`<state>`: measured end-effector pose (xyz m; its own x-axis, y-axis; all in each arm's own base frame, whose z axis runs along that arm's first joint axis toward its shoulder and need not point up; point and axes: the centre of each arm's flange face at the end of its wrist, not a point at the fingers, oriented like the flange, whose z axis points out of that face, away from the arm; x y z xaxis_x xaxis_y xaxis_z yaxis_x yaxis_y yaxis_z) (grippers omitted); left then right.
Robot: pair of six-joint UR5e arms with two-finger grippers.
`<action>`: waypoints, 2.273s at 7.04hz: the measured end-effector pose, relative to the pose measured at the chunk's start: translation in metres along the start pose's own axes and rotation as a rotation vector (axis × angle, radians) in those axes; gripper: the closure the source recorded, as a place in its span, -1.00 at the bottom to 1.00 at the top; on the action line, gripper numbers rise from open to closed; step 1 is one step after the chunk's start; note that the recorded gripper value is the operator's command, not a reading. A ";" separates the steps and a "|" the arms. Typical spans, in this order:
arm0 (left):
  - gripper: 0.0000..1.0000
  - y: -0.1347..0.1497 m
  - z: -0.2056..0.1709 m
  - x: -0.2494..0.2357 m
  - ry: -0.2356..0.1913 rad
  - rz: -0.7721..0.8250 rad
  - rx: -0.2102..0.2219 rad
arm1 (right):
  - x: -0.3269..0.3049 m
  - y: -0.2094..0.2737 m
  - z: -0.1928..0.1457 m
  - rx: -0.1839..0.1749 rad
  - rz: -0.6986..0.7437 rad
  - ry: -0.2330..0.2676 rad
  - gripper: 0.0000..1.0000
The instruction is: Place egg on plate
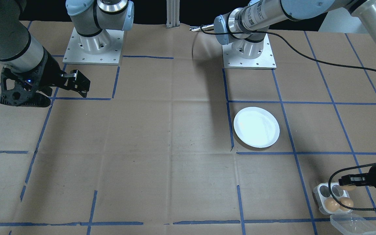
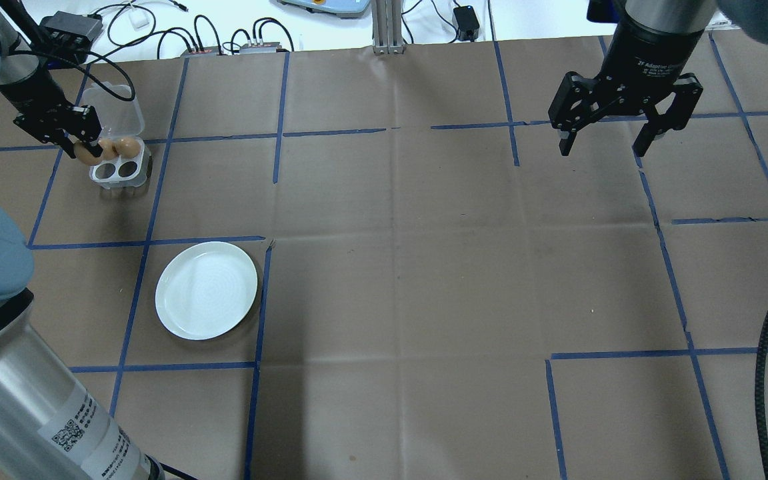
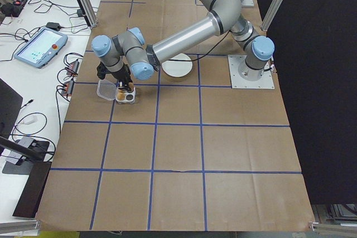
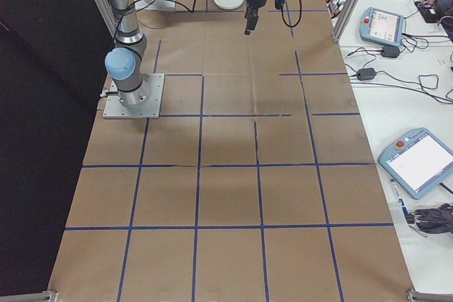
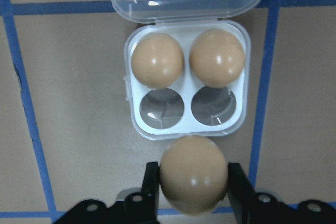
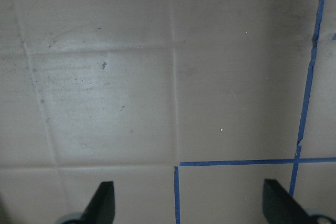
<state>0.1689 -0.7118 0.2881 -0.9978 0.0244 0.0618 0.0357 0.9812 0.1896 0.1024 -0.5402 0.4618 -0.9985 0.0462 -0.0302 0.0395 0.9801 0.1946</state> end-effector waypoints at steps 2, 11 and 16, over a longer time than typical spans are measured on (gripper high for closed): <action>1.00 0.026 -0.009 0.066 0.063 -0.038 -0.086 | 0.000 0.000 0.000 0.000 0.000 0.000 -1.00; -0.84 0.128 0.105 0.141 0.202 -0.248 -0.286 | 0.000 0.000 0.000 0.000 0.000 0.001 -1.00; -0.86 0.087 0.047 0.074 0.083 -0.089 -0.065 | 0.000 0.000 0.000 0.000 0.000 0.000 -1.00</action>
<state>0.0955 -0.6155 0.2634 -0.9891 -0.0813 0.1225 -0.0470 0.9643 0.2606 0.1024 -0.5401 0.4619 -0.9985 0.0461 -0.0298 0.0395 0.9801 0.1944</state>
